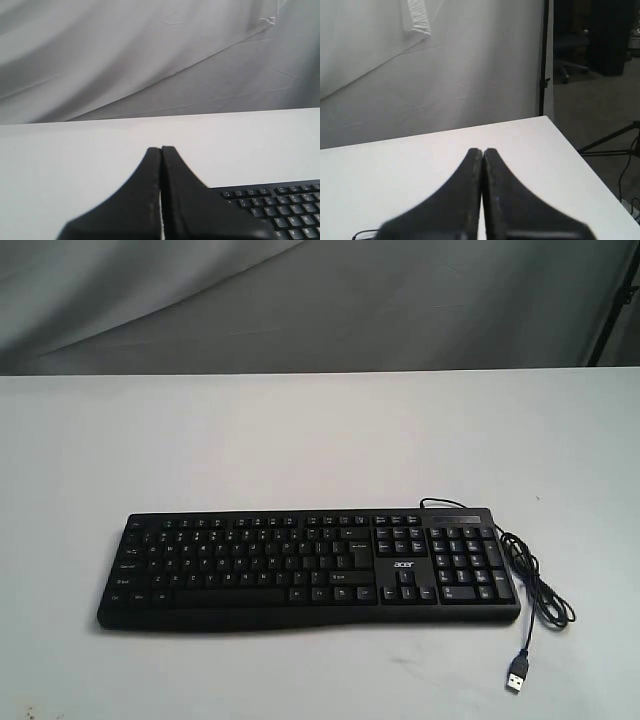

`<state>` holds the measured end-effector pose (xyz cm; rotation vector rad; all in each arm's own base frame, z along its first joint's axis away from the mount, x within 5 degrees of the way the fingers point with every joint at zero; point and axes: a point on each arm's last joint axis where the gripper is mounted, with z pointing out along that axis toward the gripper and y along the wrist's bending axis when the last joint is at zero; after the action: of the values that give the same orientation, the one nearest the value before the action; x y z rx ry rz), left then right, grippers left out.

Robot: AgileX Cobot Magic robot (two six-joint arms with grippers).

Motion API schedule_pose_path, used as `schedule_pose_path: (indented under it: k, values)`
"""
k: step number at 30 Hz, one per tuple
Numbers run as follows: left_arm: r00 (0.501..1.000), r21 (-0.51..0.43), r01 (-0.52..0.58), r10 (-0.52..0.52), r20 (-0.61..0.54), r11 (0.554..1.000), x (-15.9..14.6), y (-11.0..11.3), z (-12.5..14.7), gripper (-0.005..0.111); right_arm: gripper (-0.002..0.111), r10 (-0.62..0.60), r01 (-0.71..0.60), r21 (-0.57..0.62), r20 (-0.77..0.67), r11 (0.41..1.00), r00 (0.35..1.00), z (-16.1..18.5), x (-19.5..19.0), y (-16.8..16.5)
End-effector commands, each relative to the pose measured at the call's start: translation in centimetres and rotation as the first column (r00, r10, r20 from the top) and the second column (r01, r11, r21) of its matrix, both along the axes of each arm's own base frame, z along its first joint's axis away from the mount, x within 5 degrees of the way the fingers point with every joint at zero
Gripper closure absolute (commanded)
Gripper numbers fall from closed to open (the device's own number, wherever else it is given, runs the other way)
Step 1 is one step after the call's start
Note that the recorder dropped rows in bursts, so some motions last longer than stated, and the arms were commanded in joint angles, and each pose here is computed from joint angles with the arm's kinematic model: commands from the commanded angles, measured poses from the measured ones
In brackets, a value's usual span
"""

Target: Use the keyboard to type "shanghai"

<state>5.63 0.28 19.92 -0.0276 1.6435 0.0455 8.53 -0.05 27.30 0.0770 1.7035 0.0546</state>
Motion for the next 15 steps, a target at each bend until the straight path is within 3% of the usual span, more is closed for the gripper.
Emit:
schedule_pose_path:
  k: [1,10,15]
  values:
    - [1.0,-0.002,0.006,-0.006,0.007,1.0,0.0,0.0,0.0,0.107,0.108,-0.011,0.011,0.004,0.016,1.0,1.0,-2.3,-1.1,0.0]
    - [1.0,-0.002,0.006,-0.006,0.007,1.0,0.0,0.0,0.0,0.107,0.108,-0.021,0.01,0.184,0.059,0.983,0.998,-3.1,-2.3,0.2]
    - [1.0,-0.002,0.006,-0.006,0.007,1.0,0.0,0.0,0.0,0.107,0.108,-0.021,0.013,0.162,0.047,0.987,0.999,-3.2,-2.5,0.2]
